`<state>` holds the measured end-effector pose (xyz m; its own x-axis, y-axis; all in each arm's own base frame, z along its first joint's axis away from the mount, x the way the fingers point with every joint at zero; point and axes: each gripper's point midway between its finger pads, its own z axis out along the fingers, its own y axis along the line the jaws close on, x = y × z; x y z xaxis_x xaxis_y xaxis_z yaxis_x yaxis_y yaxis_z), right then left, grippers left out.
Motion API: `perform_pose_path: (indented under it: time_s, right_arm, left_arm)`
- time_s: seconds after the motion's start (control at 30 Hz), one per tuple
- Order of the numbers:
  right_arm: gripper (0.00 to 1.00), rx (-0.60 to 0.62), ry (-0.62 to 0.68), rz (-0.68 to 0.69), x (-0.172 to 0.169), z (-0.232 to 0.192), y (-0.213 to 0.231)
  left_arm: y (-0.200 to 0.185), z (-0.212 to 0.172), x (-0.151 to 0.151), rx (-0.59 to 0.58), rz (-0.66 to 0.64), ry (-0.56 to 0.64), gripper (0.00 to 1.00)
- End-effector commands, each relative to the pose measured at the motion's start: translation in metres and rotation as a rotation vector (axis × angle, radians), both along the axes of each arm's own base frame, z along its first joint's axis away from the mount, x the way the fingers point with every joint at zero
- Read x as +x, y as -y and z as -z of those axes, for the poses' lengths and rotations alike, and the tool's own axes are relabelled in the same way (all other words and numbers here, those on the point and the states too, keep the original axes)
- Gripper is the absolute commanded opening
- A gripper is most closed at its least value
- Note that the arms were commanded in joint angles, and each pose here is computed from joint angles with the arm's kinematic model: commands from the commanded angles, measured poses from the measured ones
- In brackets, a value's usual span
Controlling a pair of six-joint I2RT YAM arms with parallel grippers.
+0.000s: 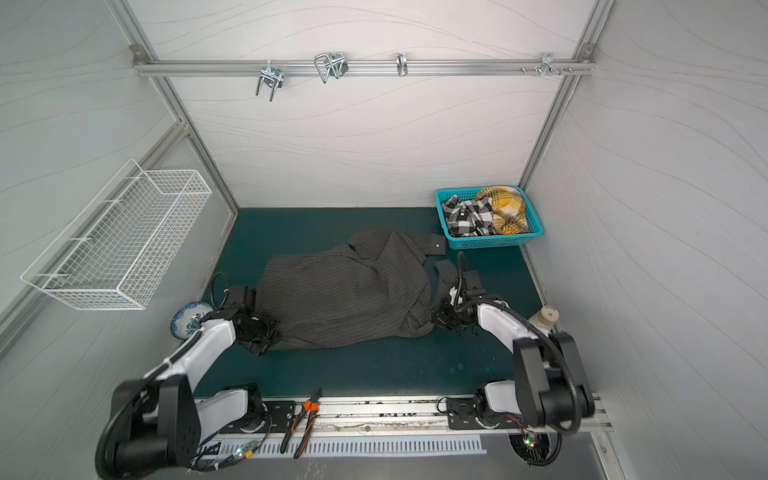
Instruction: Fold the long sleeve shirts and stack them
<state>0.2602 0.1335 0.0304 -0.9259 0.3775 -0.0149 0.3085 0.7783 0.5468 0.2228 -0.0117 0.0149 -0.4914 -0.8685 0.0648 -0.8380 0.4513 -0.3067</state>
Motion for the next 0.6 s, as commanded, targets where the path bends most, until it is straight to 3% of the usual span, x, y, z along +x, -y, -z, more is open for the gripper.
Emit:
perform_pose_path:
  time_s: [0.0, 0.1, 0.17, 0.23, 0.3, 0.37, 0.43, 0.5, 0.57]
  right_arm:
    - [0.00, -0.043, 0.133, -0.005, 0.072, -0.001, -0.007]
    - [0.00, -0.025, 0.196, -0.003, 0.150, -0.026, -0.022]
    - [0.00, -0.009, 0.285, 0.021, 0.203, -0.079, -0.024]
    - [0.00, 0.028, 0.454, 0.077, 0.247, -0.174, -0.014]
    - [0.00, 0.031, 0.635, 0.142, 0.259, -0.274, 0.009]
    - [0.00, 0.029, 0.800, 0.220, 0.249, -0.360, 0.040]
    - [0.00, 0.043, 0.914, 0.269, 0.223, -0.421, 0.067]
    - [0.00, 0.053, 0.935, 0.266, 0.200, -0.438, 0.074]
    - [0.00, 0.070, 0.907, 0.220, 0.182, -0.425, 0.065]
  left_arm:
    - [-0.009, -0.006, 0.087, 0.031, 0.018, 0.172, 0.00]
    - [-0.017, -0.008, 0.154, 0.003, -0.071, 0.214, 0.00]
    - [-0.028, -0.040, 0.208, 0.029, -0.123, 0.286, 0.00]
    - [-0.035, -0.110, 0.265, 0.040, -0.135, 0.406, 0.00]
    - [-0.046, -0.199, 0.297, 0.093, -0.133, 0.531, 0.00]
    - [-0.061, -0.294, 0.300, 0.186, -0.163, 0.676, 0.00]
    - [-0.068, -0.357, 0.284, 0.217, -0.200, 0.771, 0.00]
    - [-0.064, -0.373, 0.263, 0.208, -0.196, 0.778, 0.00]
    - [-0.055, -0.355, 0.242, 0.185, -0.168, 0.737, 0.00]
